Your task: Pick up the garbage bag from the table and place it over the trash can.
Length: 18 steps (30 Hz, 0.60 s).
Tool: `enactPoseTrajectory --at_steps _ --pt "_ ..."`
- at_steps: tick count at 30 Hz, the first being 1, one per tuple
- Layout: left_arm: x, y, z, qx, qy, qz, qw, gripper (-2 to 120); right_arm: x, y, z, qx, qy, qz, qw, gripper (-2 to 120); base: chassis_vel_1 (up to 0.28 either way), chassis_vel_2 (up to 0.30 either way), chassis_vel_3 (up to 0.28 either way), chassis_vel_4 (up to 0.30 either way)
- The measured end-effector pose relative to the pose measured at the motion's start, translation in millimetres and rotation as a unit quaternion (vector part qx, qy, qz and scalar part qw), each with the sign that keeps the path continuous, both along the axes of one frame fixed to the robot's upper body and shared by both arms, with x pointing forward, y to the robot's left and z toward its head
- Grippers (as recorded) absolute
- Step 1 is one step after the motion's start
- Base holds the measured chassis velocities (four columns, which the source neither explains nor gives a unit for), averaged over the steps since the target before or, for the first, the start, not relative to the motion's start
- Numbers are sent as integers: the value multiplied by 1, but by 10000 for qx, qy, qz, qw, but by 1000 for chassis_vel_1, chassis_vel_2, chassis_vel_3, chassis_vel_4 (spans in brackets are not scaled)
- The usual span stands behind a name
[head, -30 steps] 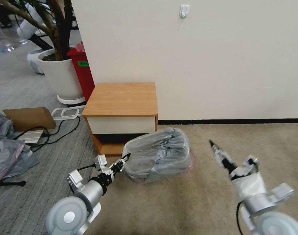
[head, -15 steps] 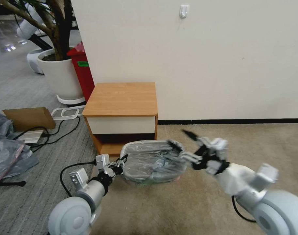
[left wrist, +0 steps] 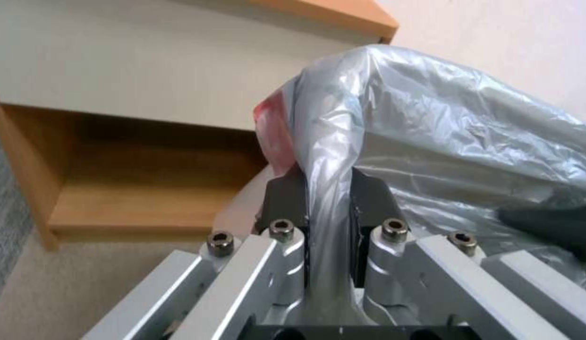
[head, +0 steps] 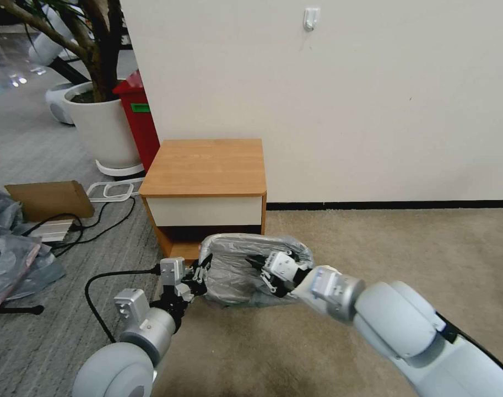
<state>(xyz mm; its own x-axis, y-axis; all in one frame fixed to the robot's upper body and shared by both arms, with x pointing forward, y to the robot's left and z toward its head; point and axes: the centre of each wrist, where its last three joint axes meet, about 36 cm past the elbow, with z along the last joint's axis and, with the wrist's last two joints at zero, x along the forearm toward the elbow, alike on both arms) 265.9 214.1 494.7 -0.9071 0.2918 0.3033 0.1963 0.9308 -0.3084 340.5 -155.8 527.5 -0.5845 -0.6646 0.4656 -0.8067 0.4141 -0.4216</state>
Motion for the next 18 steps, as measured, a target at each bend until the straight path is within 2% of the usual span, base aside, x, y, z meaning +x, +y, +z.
enactPoseTrajectory --at_steps 7,12,18 --pt "-3 -5 2 167 -193 -137 9996 9 5 18 -19 -493 -306 -328 9978 0 0 0 0 0" --pt "-5 -9 0 328 -332 -233 9986 9 7 24 -25 -669 -464 -394 9959 0 0 0 0 0" --pt "-8 -14 1 335 -393 -381 9979 9 10 31 -33 -772 -471 -386 9952 0 0 0 0 0"
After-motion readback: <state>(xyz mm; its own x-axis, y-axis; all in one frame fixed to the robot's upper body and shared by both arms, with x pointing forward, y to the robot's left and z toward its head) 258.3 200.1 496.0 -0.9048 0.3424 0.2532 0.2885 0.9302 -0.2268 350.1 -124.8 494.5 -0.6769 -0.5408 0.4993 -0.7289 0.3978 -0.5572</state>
